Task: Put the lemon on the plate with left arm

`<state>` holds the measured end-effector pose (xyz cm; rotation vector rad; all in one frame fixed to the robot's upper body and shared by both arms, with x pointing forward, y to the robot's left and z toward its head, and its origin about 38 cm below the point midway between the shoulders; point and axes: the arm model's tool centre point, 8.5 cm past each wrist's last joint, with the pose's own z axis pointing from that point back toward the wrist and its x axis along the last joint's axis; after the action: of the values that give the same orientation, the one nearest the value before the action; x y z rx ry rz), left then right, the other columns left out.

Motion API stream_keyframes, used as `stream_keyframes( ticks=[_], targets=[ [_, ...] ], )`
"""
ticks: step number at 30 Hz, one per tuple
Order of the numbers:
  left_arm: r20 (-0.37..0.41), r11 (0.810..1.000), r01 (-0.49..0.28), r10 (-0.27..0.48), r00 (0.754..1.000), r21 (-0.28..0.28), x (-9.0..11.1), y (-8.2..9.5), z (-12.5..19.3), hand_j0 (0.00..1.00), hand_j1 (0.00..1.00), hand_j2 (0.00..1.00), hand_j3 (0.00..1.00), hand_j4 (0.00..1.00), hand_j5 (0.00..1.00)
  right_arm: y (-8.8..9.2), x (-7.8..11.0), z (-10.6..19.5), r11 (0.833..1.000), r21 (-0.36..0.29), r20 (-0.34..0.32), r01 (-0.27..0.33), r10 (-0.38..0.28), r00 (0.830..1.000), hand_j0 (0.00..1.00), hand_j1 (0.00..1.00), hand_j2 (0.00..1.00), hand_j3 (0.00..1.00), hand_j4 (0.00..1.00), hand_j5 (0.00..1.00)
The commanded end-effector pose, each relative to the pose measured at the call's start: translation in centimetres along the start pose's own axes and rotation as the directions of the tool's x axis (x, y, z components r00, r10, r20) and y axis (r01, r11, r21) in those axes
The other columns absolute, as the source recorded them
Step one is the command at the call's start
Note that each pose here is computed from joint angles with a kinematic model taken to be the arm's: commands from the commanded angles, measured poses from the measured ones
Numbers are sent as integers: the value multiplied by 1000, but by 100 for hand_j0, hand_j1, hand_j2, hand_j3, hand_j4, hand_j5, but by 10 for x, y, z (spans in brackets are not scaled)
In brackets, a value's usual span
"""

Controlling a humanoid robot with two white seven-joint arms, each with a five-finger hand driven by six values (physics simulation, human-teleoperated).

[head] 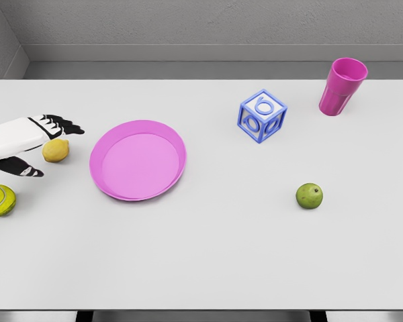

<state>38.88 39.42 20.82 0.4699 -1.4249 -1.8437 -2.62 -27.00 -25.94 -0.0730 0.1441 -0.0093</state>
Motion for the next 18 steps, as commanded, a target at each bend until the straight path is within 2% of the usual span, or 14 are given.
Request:
stream_keyframes(
  ticks=[1,2,8,12,15,18],
  targets=[
    [-2,1000,-2,2,1000,1,0,1,0,100,100,100,100,100,100,0,0,0,1000,-1,-1,-8,8,1000,100,100,100,100,100,100],
    [-2,1000,-2,2,1000,3,0,1,0,100,100,100,100,100,100,0,-8,-1,1000,-1,-12,1,-1,1000,100,100,100,100,100,100],
    [-8,1000,-4,4,1000,-2,-2,-1,0,100,100,100,100,100,100,0,-5,-1,1000,-1,-6,1,-1,1000,100,100,100,100,100,100],
    [-14,1000,10,-10,1000,14,-5,7,-1,100,100,100,100,100,100,0,-6,-1,1000,-1,-7,1,-1,1000,100,100,100,100,100,100],
    [-23,1000,14,-14,1000,10,-6,-2,-15,100,100,100,100,100,100,0,-6,-1,1000,-1,-7,1,-1,1000,100,100,100,100,100,100],
    [-78,1000,13,-14,997,-13,-22,-11,-17,100,100,100,100,100,100,0,-6,-1,1000,-1,-7,1,-1,1000,100,100,100,100,100,100]
  ],
)
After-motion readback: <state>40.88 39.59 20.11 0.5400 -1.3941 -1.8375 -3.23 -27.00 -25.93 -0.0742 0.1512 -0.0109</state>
